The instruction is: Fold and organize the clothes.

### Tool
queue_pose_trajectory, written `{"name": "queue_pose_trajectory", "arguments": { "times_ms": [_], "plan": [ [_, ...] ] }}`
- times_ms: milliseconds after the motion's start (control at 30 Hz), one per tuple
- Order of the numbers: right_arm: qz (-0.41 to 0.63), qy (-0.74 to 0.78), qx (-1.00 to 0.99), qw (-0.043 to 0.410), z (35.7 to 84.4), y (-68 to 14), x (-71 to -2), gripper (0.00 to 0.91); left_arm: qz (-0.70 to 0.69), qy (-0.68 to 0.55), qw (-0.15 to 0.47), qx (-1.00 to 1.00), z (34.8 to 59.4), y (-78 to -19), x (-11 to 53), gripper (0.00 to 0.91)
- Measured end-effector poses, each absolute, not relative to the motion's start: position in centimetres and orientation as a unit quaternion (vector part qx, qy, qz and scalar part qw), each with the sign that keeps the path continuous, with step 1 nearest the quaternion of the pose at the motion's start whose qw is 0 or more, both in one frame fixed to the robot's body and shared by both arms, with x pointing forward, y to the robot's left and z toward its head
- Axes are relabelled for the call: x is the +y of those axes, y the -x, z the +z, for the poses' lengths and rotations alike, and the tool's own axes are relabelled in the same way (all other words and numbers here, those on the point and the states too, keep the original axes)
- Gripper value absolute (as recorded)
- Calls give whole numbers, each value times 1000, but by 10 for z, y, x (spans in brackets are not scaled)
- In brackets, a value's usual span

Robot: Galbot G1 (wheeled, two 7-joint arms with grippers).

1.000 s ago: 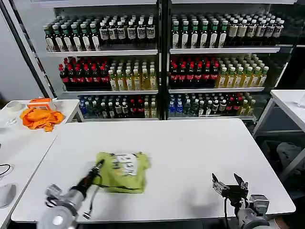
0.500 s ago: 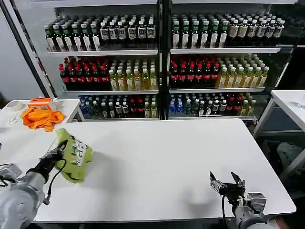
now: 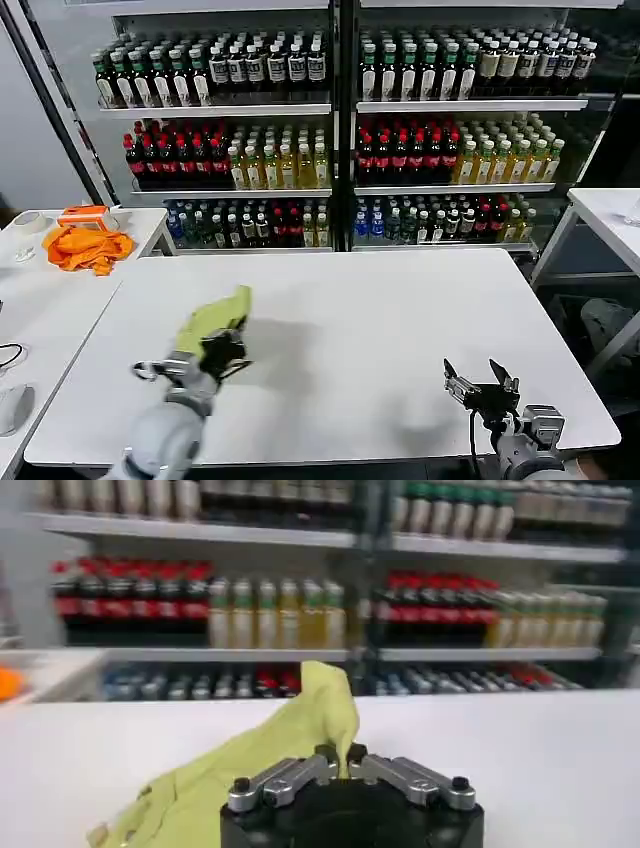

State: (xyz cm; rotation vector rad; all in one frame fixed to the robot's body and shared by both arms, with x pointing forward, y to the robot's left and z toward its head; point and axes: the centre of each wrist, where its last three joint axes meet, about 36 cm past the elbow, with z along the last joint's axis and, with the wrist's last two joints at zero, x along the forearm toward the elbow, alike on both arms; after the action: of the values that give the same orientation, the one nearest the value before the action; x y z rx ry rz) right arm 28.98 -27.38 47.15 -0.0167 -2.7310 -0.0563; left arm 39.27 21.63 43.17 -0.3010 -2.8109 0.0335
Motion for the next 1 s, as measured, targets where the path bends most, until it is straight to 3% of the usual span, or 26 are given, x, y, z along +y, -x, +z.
{"name": "queue_pose_trajectory", "arguments": {
  "times_ms": [500, 533, 567, 1000],
  "plan": [
    [-16, 3, -980, 199, 470, -301, -279, 907, 11, 196, 156, -968, 409, -424, 68, 20],
    [-16, 3, -980, 199, 470, -302, -279, 907, 13, 198, 156, -967, 408, -428, 59, 343],
    [-15, 2, -980, 199, 470, -303, -279, 907, 16, 201, 156, -967, 407, -431, 51, 907],
    [-13, -7, -982, 186, 467, -319, -276, 907, 72, 226, 108, -965, 407, -444, -9, 907]
  ]
}}
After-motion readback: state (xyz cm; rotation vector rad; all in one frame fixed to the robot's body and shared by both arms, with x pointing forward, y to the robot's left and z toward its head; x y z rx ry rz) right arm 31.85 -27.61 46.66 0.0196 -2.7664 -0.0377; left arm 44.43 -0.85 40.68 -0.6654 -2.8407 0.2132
